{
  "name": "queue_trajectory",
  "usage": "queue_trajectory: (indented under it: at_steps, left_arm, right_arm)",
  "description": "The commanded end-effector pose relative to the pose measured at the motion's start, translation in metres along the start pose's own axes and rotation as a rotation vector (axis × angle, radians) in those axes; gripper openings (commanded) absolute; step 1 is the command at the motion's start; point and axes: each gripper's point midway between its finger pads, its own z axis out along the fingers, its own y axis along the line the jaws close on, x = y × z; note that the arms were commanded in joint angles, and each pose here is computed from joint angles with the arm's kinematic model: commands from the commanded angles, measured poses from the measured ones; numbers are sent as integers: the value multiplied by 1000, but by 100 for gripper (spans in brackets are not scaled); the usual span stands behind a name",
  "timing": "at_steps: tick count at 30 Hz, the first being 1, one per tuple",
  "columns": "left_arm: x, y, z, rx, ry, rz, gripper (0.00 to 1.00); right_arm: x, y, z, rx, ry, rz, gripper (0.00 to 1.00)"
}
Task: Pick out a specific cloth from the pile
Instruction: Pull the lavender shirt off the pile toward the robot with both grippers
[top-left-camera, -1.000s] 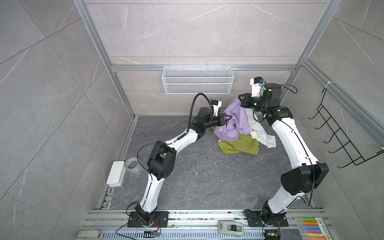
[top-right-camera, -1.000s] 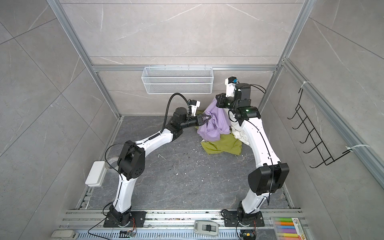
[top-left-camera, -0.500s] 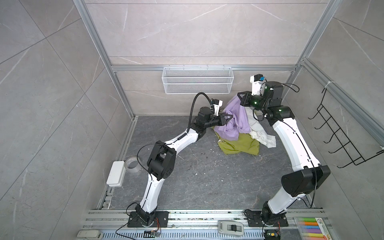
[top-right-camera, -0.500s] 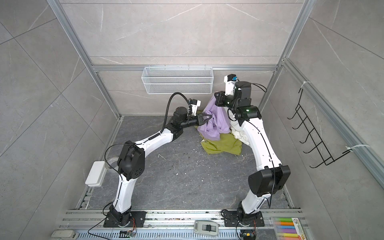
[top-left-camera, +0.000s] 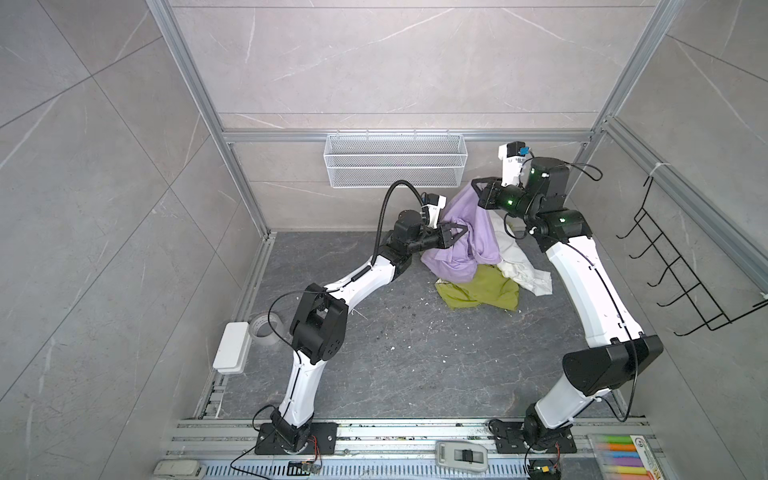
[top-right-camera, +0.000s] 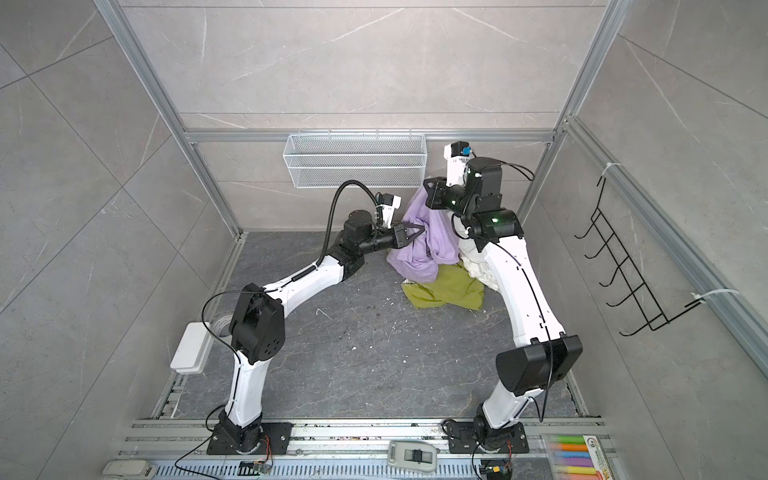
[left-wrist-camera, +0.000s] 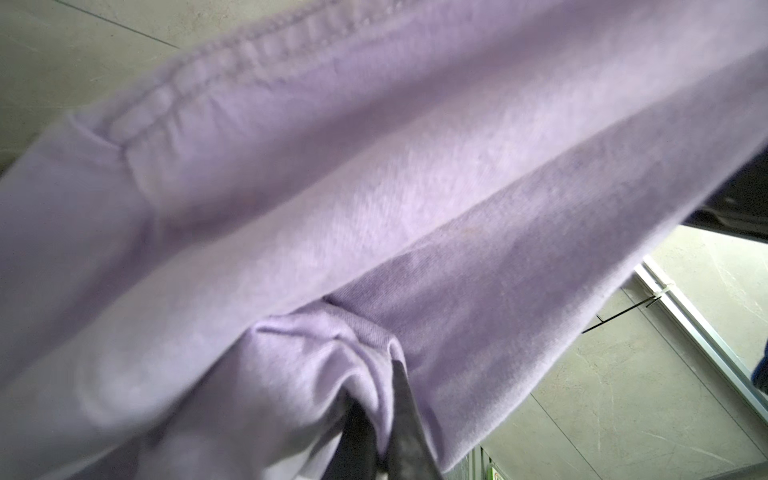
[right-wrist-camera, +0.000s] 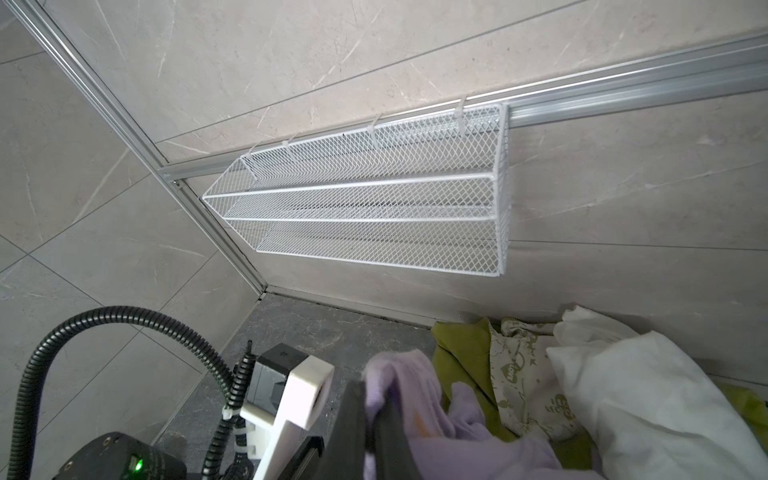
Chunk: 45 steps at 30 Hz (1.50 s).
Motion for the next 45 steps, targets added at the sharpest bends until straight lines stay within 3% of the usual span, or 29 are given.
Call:
queue_trajectory:
  at_steps: [1, 33, 45]
  left_arm:
    - [-42, -56, -14, 80, -93, 110, 0]
    - [-39, -88, -34, 93, -116, 150, 0]
    - [-42, -108, -57, 89, -133, 187, 0]
  right_arm:
    - [-39, 29, -31, -45, -104, -48, 0]
    - [-48, 88, -64, -150, -145, -107, 0]
    - [-43, 121, -82, -223, -133, -121, 0]
